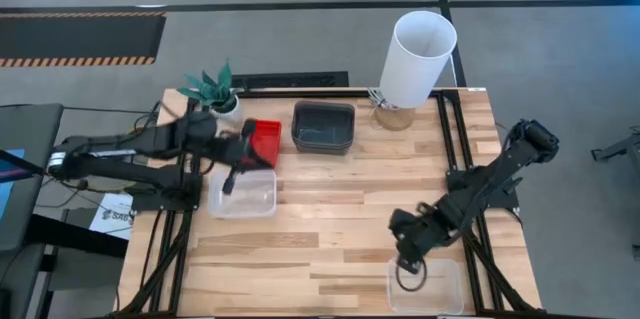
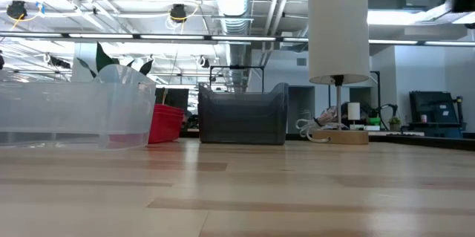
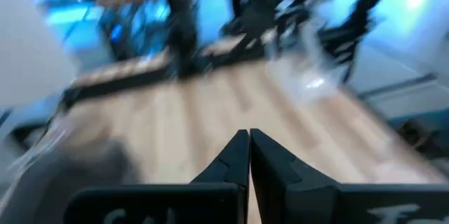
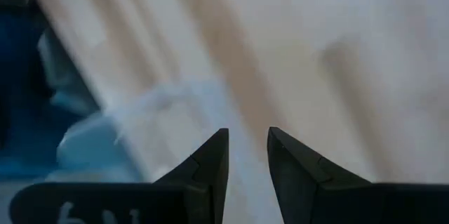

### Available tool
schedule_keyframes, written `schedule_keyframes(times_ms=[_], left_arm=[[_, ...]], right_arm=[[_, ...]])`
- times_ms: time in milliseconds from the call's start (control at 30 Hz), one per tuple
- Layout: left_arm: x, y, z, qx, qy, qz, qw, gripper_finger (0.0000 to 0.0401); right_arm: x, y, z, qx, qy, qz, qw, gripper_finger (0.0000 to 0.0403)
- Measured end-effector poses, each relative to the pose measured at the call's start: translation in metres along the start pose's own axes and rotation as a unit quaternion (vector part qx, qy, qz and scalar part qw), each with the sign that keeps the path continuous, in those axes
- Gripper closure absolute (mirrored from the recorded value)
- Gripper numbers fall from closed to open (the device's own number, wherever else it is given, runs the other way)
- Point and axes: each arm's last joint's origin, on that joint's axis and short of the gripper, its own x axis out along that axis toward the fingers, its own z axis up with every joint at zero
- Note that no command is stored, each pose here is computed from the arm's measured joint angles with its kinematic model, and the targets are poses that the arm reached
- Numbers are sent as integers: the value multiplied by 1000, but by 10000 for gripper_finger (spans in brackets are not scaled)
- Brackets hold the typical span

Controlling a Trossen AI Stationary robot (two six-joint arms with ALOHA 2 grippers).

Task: Stack baskets by color
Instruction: Stack the bottom transparent bin on the top transparent bin

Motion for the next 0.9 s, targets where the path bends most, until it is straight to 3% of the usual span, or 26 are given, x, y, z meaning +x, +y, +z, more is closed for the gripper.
schedule_keyframes(times_ms=[200, 333, 467, 600, 733, 900], left_arm=[[8, -27, -20, 59, -88, -41, 994, 401], [15, -31, -26, 93, -88, -48, 991, 386], [23, -30, -30, 80, -72, -50, 993, 341], [31, -28, -35, 44, -50, -47, 997, 284], [38, -28, -39, 24, -32, -51, 998, 236], [45, -27, -43, 18, -17, -42, 999, 196]], right_arm=[[-1, 10, -32, 0, 66, 12, 998, 283], [-2, 12, -44, -30, 72, 9, 997, 283], [-1, 13, -49, -60, 63, 2, 996, 283], [-1, 12, -50, -127, 47, -4, 991, 275], [-1, 7, -50, -135, 35, -35, 990, 241], [15, 9, -52, -140, 50, -73, 986, 170]])
